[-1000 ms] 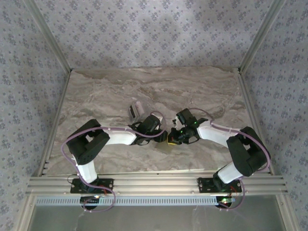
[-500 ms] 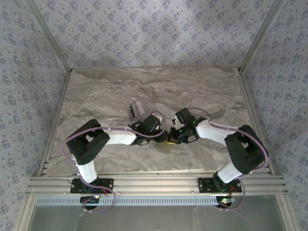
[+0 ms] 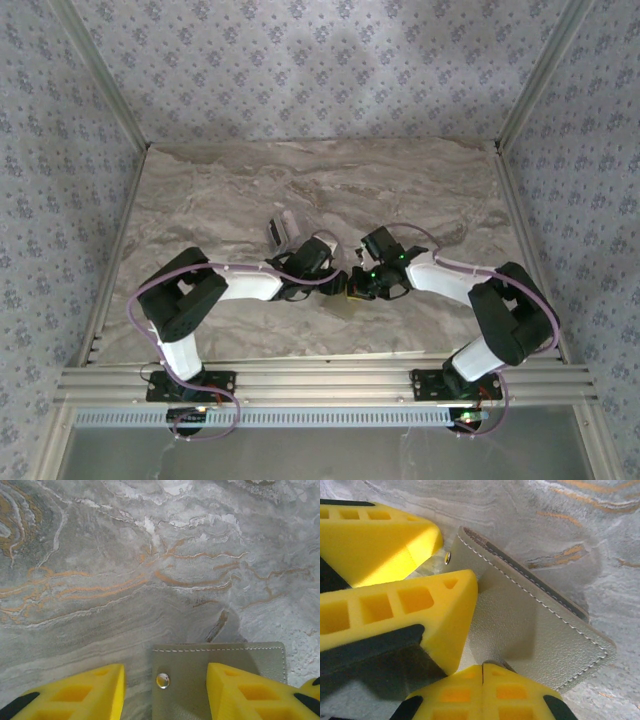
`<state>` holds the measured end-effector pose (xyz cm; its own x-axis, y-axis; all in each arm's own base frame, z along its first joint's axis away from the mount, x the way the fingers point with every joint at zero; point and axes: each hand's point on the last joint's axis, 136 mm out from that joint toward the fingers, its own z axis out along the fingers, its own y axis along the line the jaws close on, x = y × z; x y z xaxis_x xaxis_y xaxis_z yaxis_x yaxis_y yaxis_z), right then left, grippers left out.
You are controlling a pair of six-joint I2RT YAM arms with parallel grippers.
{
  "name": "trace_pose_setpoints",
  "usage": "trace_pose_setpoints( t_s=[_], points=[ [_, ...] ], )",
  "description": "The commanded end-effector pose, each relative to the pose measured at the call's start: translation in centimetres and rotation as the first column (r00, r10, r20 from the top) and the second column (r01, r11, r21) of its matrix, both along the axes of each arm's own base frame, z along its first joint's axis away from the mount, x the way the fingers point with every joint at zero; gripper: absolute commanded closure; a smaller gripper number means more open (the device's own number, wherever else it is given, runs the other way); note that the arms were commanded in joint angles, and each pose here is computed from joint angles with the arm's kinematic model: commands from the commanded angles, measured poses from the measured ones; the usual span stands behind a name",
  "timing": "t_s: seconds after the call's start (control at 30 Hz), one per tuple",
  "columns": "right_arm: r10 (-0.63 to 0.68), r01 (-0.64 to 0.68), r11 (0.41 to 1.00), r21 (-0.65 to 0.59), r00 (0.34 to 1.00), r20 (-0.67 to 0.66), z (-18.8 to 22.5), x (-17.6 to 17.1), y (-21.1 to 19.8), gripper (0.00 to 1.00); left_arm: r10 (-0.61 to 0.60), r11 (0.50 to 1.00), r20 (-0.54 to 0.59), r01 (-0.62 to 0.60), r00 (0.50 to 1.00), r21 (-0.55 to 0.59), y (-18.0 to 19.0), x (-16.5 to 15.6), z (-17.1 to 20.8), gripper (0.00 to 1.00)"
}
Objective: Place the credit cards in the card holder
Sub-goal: Close the button on the card holder.
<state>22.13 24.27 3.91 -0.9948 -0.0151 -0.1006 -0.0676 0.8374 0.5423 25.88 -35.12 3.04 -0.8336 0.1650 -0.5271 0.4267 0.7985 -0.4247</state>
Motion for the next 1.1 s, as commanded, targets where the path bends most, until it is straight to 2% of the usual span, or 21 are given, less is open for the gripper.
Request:
trace_pose_setpoints(
  t_s=[0.0, 0.5, 0.63, 0.67, 0.77, 0.93, 1.07],
  points=[
    [-0.017, 0.018, 0.995, -0.103, 1.000, 0.012, -2.1, -0.5, -1.6, 1.00, -0.034, 0.999, -0.091, 0.034, 0.995, -0.004, 0.9, -2.0, -1.3, 0.52],
    [0.018, -0.017, 0.987, -0.161, 1.000, 0.000, -3.5, -0.8, -1.6, 1.00, 0.026, 0.999, -0.069, -0.029, 0.997, -0.037, 4.5, -2.8, 0.1, 0.52],
    [0.022, -0.014, 0.989, -0.146, 0.998, 0.051, -2.0, -0.1, -1.0, 0.99, 0.053, 0.997, -0.047, -0.055, 0.997, -0.047, 5.5, -2.5, 1.2, 0.50],
    [0.021, -0.012, 0.991, -0.136, 0.997, 0.071, -1.3, 0.2, -0.8, 0.92, 0.068, 0.997, -0.038, -0.070, 0.997, -0.043, 5.9, -2.3, 1.5, 0.48],
    [0.055, -0.041, 0.995, -0.092, 0.986, 0.157, 1.2, 1.3, 0.2, 0.61, 0.128, 0.992, 0.010, -0.128, 0.992, -0.015, 7.8, -1.7, 2.9, 0.37],
    [0.075, -0.068, 0.997, -0.035, 0.963, 0.260, 5.1, 2.6, 1.3, 0.32, 0.248, 0.967, 0.103, -0.253, 0.963, 0.031, 11.7, -0.4, 5.8, 0.26],
    [0.081, -0.085, 0.996, -0.002, 0.939, 0.336, 8.2, 3.1, 1.6, 0.15, 0.374, 0.921, 0.203, -0.388, 0.905, 0.033, 15.9, 0.4, 9.0, 0.15]
  ],
)
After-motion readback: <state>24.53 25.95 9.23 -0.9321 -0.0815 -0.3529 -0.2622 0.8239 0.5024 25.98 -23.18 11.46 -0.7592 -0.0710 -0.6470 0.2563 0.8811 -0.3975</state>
